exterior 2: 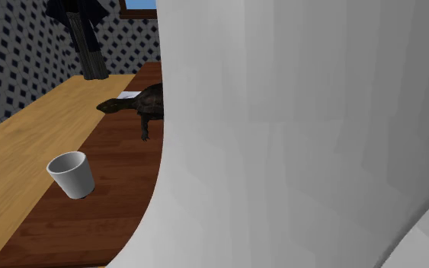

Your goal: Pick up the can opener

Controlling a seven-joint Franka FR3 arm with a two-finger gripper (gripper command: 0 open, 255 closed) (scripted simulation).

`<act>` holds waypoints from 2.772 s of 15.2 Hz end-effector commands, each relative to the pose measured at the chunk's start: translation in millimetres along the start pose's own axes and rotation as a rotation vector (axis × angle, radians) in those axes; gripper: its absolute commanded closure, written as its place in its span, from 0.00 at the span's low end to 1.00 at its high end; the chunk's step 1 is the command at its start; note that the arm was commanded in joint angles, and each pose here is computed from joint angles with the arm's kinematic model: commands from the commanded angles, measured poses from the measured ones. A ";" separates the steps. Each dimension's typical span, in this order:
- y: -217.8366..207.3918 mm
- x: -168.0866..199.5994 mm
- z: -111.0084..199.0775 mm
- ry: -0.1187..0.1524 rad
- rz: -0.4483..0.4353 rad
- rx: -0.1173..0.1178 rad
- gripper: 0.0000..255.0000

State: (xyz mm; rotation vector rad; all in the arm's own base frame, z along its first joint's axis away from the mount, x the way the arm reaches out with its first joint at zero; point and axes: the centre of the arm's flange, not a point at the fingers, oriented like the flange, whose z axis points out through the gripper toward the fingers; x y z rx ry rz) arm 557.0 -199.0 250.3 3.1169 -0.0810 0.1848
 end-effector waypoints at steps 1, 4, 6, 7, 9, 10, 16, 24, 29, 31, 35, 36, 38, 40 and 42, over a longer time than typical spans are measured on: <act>12.4 11.9 22.2 -0.001 0.007 0.001 0.00; 27.9 27.1 55.6 -0.003 0.018 0.003 0.00; 34.9 33.9 70.6 -0.005 0.023 0.003 0.00; 34.8 33.3 75.9 -0.005 0.023 0.003 0.00; 34.6 32.1 86.3 -0.005 0.023 0.003 0.00; 34.5 31.4 91.6 -0.005 0.023 0.003 0.00; 33.9 29.5 110.9 -0.005 0.023 0.003 1.00; 33.3 29.0 111.8 -0.005 0.023 0.003 1.00; 34.6 31.7 89.4 -0.005 0.023 0.003 1.00; 34.7 32.9 78.9 -0.005 0.023 0.003 1.00; 35.1 35.4 57.9 -0.005 0.023 0.003 1.00; 35.1 36.1 52.7 -0.005 0.023 0.003 1.00; 35.3 37.3 42.2 -0.005 0.023 0.003 1.00; 35.5 38.6 31.7 -0.005 0.023 0.003 1.00; 35.5 38.7 30.9 -0.005 0.023 0.003 1.00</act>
